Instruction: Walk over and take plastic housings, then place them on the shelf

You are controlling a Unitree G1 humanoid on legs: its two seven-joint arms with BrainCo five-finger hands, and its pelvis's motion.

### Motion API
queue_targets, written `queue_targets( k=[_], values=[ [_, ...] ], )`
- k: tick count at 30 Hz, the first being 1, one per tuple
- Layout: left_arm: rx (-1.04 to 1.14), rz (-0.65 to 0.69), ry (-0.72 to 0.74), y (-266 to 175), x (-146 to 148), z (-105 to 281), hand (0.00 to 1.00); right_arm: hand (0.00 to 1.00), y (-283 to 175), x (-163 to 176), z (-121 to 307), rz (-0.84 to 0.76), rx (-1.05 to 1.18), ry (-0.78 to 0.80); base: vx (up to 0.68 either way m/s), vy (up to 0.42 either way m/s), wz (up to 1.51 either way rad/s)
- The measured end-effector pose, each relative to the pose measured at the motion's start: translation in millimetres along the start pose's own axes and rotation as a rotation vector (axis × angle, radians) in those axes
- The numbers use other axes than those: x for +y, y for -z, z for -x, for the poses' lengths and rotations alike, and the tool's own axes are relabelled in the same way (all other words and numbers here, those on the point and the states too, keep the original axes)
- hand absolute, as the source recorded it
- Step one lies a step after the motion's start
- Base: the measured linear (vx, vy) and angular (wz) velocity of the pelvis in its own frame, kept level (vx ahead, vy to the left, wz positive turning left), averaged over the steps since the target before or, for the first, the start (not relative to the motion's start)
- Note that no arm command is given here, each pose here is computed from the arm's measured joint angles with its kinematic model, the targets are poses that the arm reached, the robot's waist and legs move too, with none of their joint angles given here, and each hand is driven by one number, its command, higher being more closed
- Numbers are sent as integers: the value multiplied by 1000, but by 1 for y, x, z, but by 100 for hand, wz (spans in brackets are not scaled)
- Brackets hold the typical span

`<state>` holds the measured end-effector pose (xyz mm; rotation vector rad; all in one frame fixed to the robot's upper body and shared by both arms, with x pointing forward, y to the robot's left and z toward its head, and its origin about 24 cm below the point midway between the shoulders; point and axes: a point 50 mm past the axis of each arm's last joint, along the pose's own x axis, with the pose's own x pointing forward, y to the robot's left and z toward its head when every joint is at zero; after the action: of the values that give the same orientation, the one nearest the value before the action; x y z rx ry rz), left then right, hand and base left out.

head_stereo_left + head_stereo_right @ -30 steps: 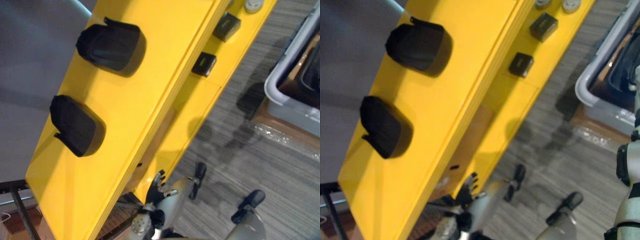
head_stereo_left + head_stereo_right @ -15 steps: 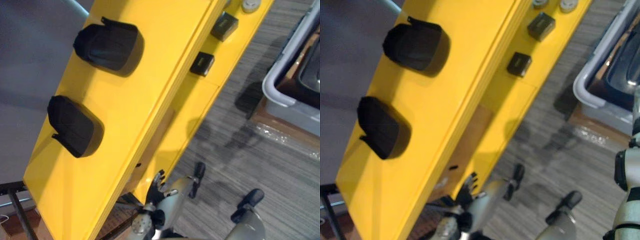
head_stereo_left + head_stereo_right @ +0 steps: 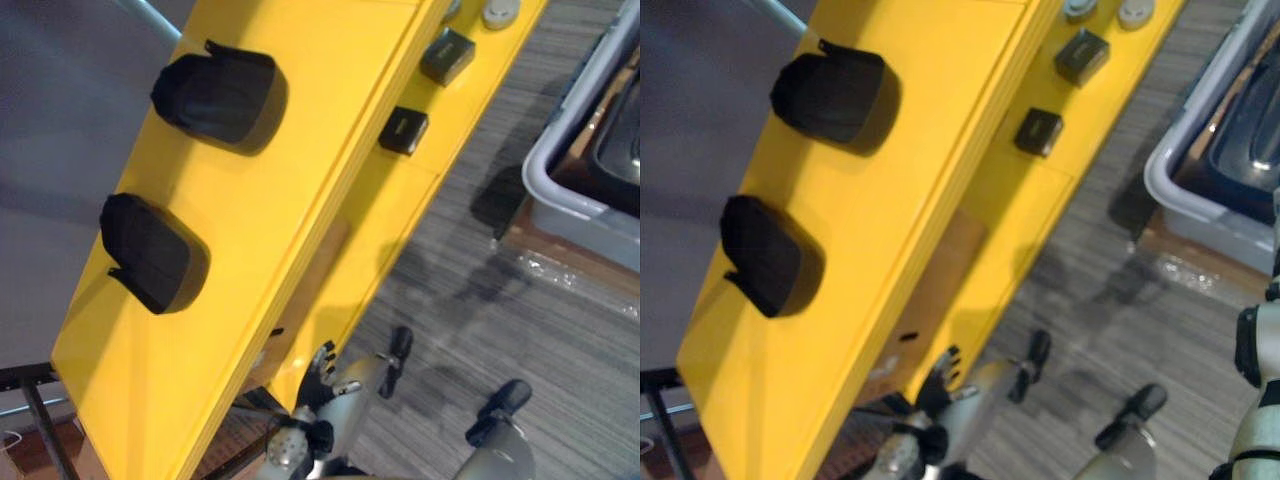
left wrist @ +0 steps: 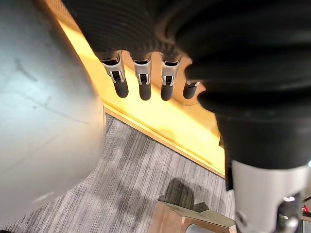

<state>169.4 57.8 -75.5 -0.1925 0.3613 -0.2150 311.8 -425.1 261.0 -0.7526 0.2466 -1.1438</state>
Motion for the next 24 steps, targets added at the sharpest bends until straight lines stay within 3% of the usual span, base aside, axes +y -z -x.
queue_targets(
  k=[11, 17, 24],
  values=[
    [-9, 0, -1, -1, 0, 0, 0, 100, 7, -29, -10, 448, 0, 50, 9, -8, 4],
    [-41, -16, 7, -8, 5, 0, 0, 100, 19, -33, -12, 545, 72, 54, -9, -10, 10],
    [-104, -9, -7, -20, 13, 6, 0, 100, 19, -33, -13, 526, 41, 60, -1, -2, 1]
  ],
)
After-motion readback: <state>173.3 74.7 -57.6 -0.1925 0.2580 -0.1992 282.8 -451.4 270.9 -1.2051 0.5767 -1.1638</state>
